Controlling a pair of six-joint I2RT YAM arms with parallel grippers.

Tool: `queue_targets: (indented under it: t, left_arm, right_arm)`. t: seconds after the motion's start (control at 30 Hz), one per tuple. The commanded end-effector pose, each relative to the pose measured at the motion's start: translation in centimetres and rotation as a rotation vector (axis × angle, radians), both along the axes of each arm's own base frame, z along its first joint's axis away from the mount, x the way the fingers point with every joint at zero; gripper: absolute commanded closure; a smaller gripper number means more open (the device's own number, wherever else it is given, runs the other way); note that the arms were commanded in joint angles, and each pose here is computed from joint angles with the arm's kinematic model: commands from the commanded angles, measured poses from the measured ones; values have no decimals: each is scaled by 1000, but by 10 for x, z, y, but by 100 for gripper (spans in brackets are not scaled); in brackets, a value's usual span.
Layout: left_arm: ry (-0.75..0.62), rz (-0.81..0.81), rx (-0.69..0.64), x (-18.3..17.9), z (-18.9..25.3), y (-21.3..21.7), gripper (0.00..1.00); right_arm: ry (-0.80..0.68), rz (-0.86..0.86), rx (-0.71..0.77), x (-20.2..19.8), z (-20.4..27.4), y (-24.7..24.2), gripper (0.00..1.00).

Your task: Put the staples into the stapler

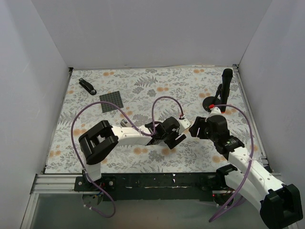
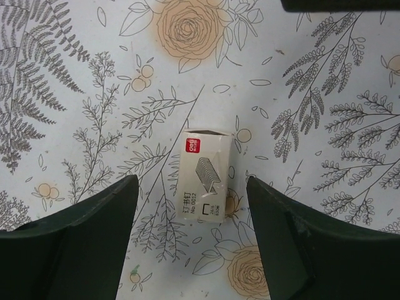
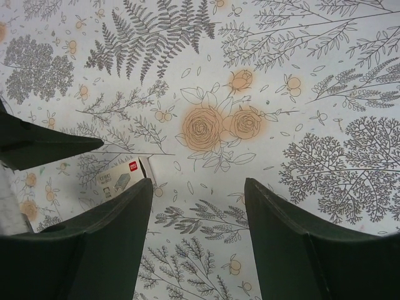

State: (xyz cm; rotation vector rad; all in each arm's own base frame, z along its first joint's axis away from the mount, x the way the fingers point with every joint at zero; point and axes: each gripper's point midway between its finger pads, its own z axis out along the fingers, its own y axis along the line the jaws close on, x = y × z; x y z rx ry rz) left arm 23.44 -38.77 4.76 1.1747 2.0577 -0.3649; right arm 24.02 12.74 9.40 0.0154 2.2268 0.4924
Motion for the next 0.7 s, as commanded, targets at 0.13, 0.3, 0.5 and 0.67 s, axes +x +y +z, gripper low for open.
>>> queue_targets:
  t: [0.13,0.3,0.5,0.67]
  left_arm:
    - [39,-92,50,0,-8,-8,35]
    - [79,-123,80,-3,-18,-7,45]
    - [132,-168,88,-11,-22,-1,56]
    - [146,-197,90,-15,-22,0,63]
  right_arm:
    - [-37,-33,32,4,4,-3,32]
    - [-29,-19,46,2,3,0,32]
    - [-26,-5,63,1,2,3,32]
    - [5,33,101,-4,-6,10,32]
